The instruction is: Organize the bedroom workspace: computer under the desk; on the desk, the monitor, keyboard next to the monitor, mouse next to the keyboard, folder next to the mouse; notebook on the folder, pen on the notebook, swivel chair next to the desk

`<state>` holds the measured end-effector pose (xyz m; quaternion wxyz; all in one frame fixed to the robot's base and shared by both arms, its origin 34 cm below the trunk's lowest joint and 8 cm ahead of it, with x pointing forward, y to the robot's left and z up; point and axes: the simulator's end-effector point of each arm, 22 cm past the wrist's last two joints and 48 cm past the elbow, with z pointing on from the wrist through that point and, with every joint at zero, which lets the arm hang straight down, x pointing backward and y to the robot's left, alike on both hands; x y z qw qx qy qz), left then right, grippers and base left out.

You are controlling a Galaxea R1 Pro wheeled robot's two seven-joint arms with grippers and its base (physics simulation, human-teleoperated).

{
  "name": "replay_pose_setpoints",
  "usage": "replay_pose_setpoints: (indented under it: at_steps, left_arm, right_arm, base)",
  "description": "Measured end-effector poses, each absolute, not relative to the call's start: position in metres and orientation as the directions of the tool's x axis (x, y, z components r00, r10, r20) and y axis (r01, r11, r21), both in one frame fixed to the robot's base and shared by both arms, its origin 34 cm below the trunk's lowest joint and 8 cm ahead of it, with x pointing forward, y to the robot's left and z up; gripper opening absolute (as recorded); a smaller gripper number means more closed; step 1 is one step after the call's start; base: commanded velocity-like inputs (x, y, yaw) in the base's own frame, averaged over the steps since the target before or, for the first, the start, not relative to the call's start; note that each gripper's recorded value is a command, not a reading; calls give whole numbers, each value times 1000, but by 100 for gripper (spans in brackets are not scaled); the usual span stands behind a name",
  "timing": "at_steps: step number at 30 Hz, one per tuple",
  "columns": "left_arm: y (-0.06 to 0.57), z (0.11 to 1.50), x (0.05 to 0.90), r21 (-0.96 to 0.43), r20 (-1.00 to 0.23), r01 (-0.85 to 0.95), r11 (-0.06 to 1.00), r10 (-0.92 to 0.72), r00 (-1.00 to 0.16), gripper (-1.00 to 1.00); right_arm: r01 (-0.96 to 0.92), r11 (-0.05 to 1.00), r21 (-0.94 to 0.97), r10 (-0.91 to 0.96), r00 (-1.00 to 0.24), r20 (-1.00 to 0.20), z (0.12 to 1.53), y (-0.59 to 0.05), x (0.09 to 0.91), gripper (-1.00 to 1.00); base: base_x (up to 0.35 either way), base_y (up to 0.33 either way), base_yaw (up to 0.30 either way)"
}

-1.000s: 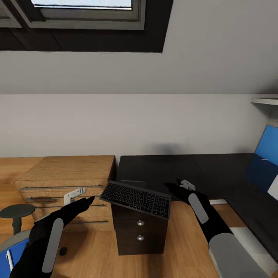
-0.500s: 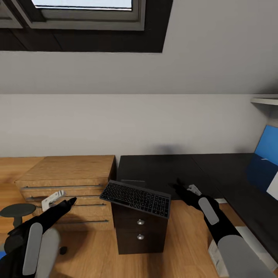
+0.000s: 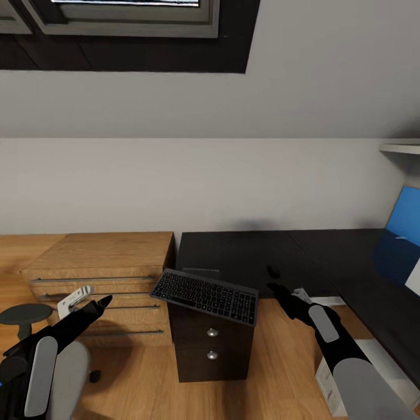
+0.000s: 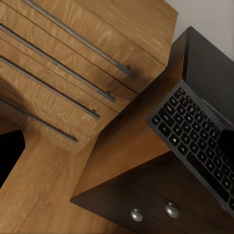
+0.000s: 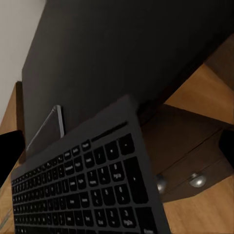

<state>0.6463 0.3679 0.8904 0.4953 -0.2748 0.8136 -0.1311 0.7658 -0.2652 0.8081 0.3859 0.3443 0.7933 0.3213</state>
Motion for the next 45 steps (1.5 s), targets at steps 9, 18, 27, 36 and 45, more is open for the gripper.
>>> replay_pose_setpoints:
  at_steps: [9, 18, 27, 36, 45]
  left_arm:
    - [380, 874, 642, -492, -729, -342, 801, -594, -341, 100]
    - [378, 858, 641, -496, -726, -342, 798, -597, -341, 100]
    - [377, 842, 640, -497, -725, -341, 798, -598, -341, 100]
    - [376, 826, 639, -497, -725, -340, 798, -597, -342, 100]
    - [375, 809, 637, -498, -725, -338, 799, -597, -343, 100]
  right_arm:
    - [342, 537, 771, 803, -488, -342, 769, -258, 754, 100]
    - [299, 507, 808, 800, -512, -313, 753, -237, 751, 100]
    - [270, 493, 827, 800, -513, -310, 743, -231, 752, 100]
    - [184, 461, 868, 798, -514, -314, 747, -221, 756, 100]
    - [161, 450, 879, 798, -515, -314, 735, -218, 756, 100]
  base:
    - [0, 0, 0]
    - [0, 0, 0]
    - [0, 0, 0]
    - [0, 0, 0]
    - [0, 0, 0]
